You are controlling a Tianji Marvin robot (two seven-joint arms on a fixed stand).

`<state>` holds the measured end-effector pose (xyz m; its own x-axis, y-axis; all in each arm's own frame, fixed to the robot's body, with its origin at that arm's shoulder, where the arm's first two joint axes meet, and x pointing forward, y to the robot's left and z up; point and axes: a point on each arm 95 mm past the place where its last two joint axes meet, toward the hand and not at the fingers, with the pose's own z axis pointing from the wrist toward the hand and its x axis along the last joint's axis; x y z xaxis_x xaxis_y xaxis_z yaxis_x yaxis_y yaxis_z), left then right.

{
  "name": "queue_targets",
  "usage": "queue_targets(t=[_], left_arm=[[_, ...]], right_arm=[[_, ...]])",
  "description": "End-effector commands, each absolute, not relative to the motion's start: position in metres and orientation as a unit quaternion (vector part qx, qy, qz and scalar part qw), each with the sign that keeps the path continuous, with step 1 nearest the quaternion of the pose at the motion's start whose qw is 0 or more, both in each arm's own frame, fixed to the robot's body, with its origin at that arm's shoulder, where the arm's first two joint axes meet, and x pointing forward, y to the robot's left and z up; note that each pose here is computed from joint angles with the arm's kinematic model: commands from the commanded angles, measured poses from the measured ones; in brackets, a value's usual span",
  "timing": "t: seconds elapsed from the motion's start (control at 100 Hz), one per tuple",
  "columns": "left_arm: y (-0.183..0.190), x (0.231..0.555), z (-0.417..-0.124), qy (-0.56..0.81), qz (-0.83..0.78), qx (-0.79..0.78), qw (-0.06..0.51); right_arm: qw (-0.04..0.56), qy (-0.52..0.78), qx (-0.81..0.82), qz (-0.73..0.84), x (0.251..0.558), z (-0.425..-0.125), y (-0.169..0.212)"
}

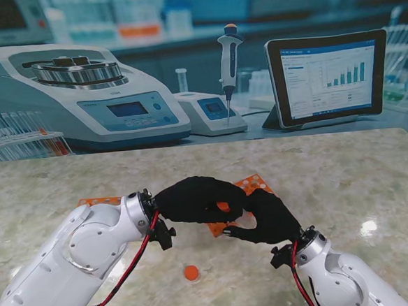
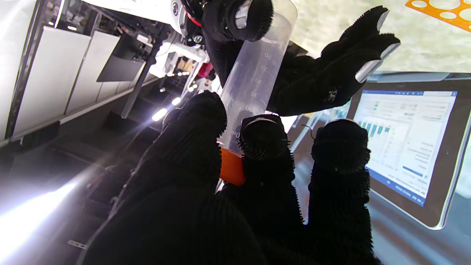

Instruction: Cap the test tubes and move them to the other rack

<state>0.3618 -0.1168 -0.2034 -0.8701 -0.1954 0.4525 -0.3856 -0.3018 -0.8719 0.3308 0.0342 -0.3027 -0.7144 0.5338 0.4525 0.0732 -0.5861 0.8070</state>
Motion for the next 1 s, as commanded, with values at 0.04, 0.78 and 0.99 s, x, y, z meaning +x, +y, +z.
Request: queue_targets(t=[0.04,0.78,0.99], left_arm=[[-0.113,0.360,-0.196,-0.590,0.768,0.245,0.059],[-0.090,0.355,-0.189,-0.606,0.755,0.248,0.034],[-0.081,0.354,-0.188,-0.611,0.750,0.251,0.021]], right_arm=[[0.141,0.434,0.354,0.816,0.330,-0.305,0.035],[0.150,0.446,0.357,0.807,0.334,-0.305,0.031],[0.155,0.446,0.358,0.805,0.334,-0.305,0.029]])
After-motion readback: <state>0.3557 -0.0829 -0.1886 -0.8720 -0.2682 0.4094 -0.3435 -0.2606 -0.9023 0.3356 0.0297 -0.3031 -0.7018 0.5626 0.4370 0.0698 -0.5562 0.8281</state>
